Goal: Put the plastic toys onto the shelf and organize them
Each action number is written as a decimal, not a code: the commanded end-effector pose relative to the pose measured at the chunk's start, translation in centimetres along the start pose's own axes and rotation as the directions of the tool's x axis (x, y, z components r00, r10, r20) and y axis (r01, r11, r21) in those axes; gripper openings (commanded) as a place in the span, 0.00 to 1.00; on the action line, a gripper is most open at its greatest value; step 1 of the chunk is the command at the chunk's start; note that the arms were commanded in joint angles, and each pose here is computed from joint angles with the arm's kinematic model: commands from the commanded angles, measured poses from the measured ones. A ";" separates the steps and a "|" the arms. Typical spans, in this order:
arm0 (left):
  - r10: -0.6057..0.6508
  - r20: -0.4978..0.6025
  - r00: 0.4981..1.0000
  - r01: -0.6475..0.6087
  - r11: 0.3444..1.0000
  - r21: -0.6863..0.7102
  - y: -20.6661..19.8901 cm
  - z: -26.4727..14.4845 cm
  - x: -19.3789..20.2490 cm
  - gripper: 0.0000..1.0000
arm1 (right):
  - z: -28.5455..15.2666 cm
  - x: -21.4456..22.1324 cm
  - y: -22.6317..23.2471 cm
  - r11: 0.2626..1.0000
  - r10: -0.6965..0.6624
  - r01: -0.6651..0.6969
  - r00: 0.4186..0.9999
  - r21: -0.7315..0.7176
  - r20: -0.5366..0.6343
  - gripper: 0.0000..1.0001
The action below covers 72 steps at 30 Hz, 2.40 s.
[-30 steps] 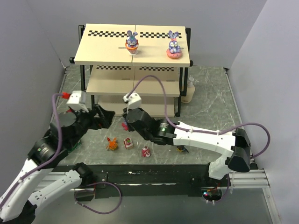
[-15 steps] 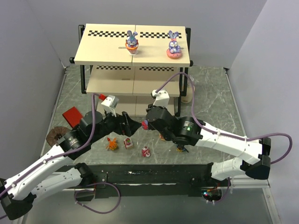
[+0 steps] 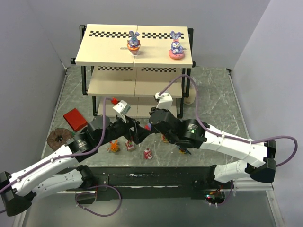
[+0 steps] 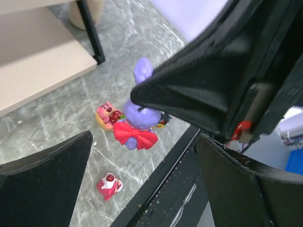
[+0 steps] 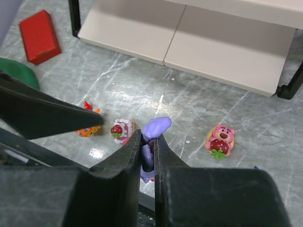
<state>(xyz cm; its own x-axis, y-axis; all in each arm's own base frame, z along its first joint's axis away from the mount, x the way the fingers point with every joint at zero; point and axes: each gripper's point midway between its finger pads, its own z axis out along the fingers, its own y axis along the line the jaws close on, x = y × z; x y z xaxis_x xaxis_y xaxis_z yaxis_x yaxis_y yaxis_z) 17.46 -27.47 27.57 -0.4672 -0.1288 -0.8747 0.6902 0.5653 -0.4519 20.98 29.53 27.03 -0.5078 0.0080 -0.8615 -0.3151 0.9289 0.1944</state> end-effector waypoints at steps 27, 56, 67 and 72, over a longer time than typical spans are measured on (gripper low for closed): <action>0.140 0.057 0.989 -0.146 0.981 0.124 -3.3 3.3 -0.5 0.01 | -5.4 -3.2 -0.5 0.980 0.075 -0.060 0.995 -0.189 0.071 0.58; 0.276 0.177 0.945 -0.291 0.458 0.840 -17.5 -12.0 -2.0 0.01 | -22.7 -4.5 9.7 0.135 0.032 0.613 0.782 -0.778 0.622 0.88; 0.290 0.176 0.941 -0.293 0.434 0.852 -17.8 -11.7 -1.8 0.01 | -23.7 -3.7 10.9 0.017 0.061 0.640 0.766 -0.768 0.640 0.60; 0.284 0.177 0.942 -0.293 0.446 0.846 -17.7 -11.4 -1.9 0.01 | -23.6 -3.1 10.9 -0.003 0.054 0.634 0.772 -0.773 0.633 0.37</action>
<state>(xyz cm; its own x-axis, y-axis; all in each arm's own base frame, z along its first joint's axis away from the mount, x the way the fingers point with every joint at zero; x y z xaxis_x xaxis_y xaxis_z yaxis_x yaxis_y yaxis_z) 0.40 -28.36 36.33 -0.2085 -0.0164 -0.9779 0.9113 -0.3663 -0.1882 1.03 31.46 41.64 0.0721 0.2279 -0.9710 -0.9577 -0.2561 -0.1312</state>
